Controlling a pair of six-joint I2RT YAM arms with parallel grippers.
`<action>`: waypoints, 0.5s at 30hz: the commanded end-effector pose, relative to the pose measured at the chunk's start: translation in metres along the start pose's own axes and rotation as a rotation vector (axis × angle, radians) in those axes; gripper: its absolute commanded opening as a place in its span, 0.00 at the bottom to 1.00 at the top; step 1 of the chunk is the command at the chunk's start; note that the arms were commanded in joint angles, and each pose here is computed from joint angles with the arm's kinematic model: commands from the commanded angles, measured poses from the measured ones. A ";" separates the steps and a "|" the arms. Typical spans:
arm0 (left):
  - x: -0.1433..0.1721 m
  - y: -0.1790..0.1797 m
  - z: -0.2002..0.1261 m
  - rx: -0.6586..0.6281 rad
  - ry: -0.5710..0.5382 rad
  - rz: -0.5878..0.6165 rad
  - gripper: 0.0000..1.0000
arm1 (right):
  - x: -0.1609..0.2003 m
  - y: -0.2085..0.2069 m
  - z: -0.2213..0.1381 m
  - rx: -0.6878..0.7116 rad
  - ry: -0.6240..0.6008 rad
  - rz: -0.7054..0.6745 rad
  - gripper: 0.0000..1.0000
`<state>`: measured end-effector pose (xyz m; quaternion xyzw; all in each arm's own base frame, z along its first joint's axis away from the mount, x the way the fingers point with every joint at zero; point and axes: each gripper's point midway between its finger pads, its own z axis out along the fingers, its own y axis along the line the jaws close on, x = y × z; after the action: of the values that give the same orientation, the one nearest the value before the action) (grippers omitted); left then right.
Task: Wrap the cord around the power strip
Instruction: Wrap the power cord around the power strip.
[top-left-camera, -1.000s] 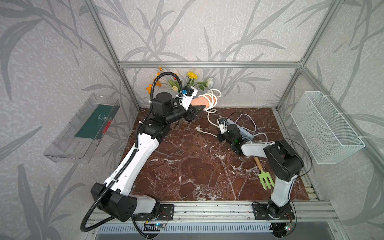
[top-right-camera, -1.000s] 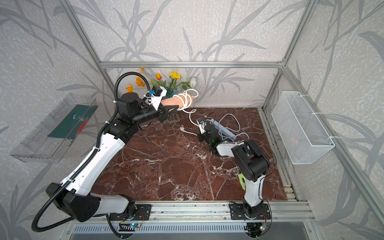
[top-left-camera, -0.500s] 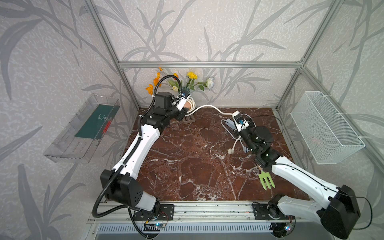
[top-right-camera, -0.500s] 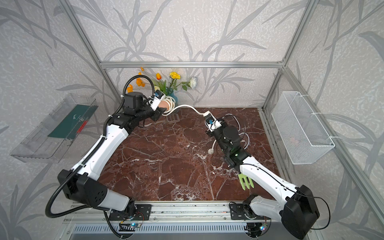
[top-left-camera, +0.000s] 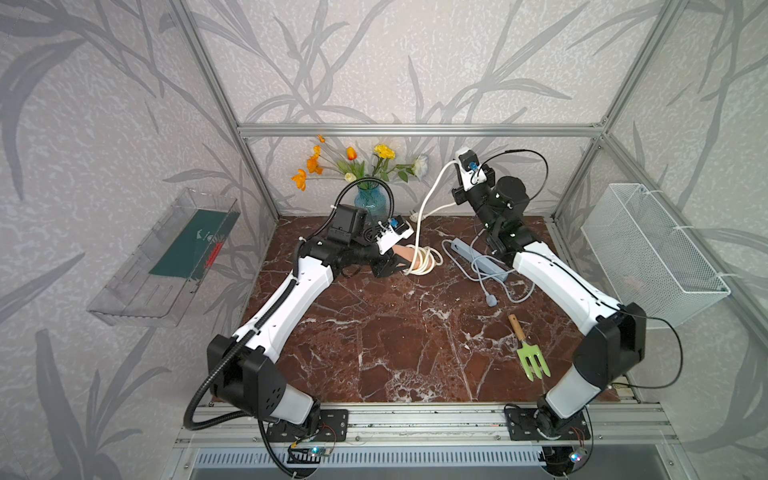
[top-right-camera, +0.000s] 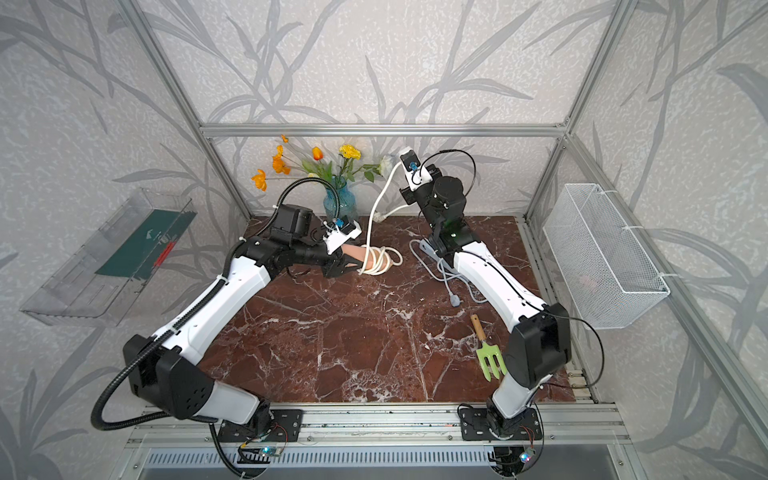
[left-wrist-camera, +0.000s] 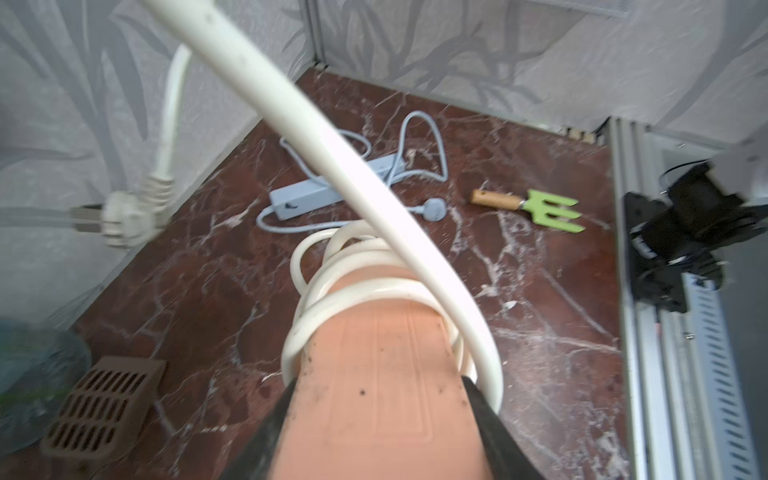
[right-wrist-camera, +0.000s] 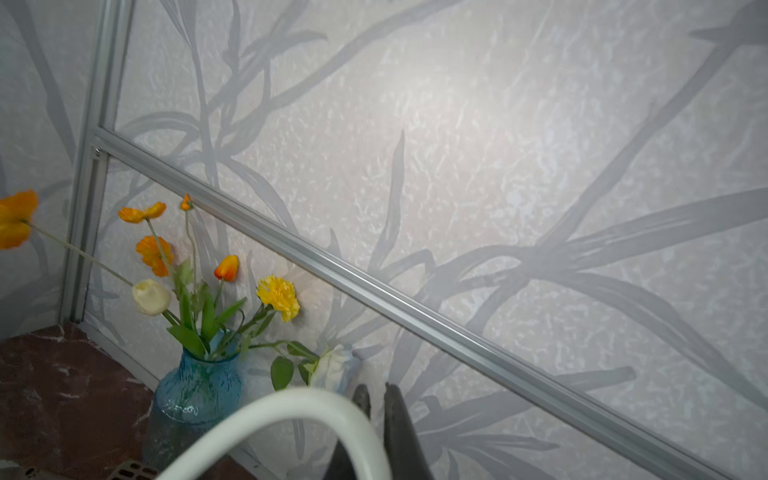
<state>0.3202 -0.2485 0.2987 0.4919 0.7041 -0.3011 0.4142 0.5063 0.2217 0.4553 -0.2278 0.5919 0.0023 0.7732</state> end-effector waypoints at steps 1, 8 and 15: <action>-0.054 -0.052 -0.039 0.163 -0.222 0.068 0.00 | 0.041 -0.013 0.022 0.018 0.093 0.070 0.00; -0.141 -0.066 -0.109 0.179 -0.582 0.152 0.00 | 0.138 0.037 0.030 -0.113 0.293 0.140 0.00; -0.190 -0.013 -0.153 -0.189 -0.727 0.190 0.00 | 0.175 0.098 -0.015 -0.200 0.368 0.180 0.00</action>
<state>0.3140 -0.2273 0.4459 0.3812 0.5917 -0.3982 0.5883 0.5308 0.2613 0.2718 -0.2639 0.7217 0.0888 0.6338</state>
